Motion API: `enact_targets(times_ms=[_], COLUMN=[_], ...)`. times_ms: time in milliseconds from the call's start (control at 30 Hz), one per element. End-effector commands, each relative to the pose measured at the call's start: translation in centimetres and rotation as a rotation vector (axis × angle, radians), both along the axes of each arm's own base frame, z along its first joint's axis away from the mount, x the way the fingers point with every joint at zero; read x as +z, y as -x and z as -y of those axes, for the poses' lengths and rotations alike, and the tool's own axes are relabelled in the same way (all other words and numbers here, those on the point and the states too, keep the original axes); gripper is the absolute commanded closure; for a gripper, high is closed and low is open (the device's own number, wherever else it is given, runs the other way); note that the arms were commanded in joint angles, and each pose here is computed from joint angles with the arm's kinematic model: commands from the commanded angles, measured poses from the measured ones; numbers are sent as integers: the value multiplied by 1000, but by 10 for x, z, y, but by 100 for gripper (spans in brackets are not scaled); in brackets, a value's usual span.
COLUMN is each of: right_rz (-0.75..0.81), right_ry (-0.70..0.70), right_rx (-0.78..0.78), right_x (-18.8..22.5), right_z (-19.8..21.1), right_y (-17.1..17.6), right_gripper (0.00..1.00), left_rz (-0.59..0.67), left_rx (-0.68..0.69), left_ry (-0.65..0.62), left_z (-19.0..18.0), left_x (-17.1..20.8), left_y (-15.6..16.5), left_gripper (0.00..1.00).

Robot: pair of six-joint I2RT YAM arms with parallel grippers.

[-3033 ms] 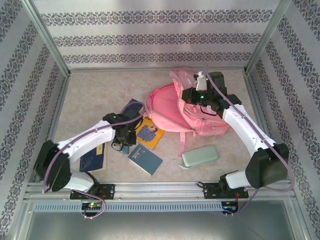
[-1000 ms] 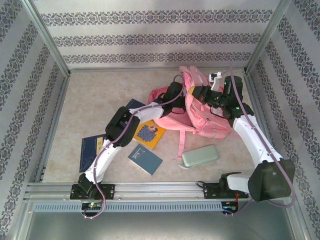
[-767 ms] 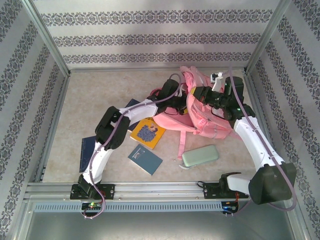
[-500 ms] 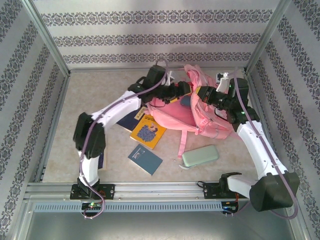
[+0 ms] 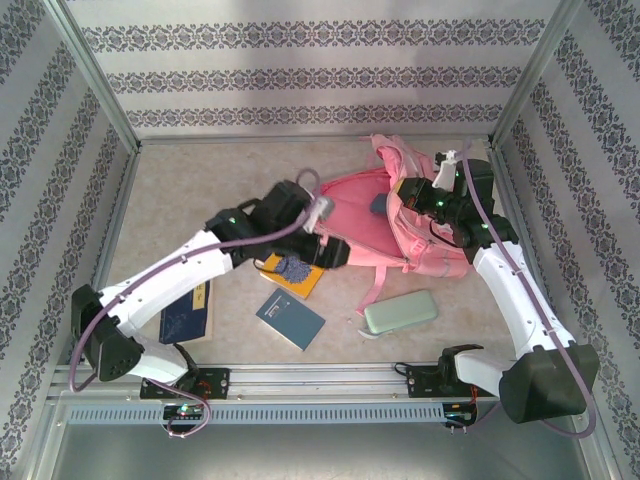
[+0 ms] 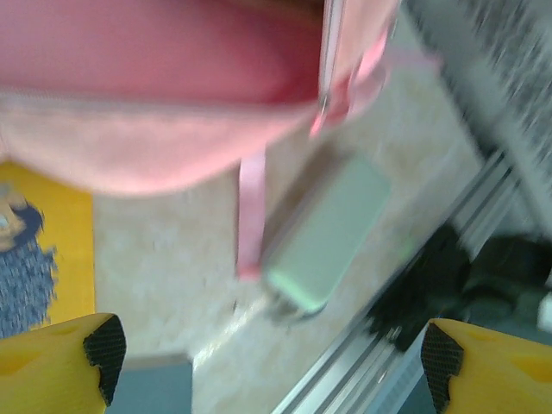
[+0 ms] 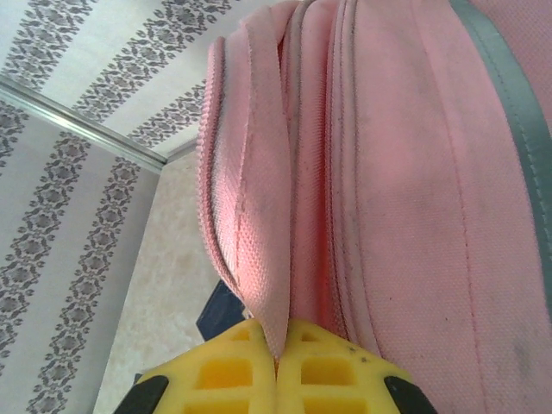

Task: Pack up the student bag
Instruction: Place the book in the student bag, then pick up the personal item from the bottom-right of the table.

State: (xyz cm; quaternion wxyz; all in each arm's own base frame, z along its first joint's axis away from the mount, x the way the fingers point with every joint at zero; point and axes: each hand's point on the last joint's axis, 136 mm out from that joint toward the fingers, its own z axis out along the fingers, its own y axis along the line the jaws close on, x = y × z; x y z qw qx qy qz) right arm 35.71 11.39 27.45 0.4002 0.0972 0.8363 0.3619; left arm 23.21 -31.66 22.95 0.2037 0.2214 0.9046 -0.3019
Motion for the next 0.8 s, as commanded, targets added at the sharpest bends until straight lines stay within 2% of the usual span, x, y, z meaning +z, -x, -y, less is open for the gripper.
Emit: enact_targets(times_ms=[0,167,233,400,600,767], right_rz=[-5,-52,-62,-71,-77,-74], right_ry=[82,43,35,32,30,25], right_rx=[-136,-169,-173,-181,-188,-189], right_x=[-1,-9,-11,-11,-13,-14], right_z=[29,41,42,46,50,51], right_y=[-9,-14,-13,-10,-4,-2], right_gripper=[100,100,100,100,100,100], left_rz=[62,167,187,219,238,223], left_rx=[-136,-313,-354,-438,-504,-527], left_ry=[-166,-346,-391,-459,-495,-525], left_z=[1,51,72,116,144,151], left_x=[-38,-82,-97,-124,-141,-151], left_y=[21,39,42,50,63,68], left_gripper=[9,3,0,0,0,0])
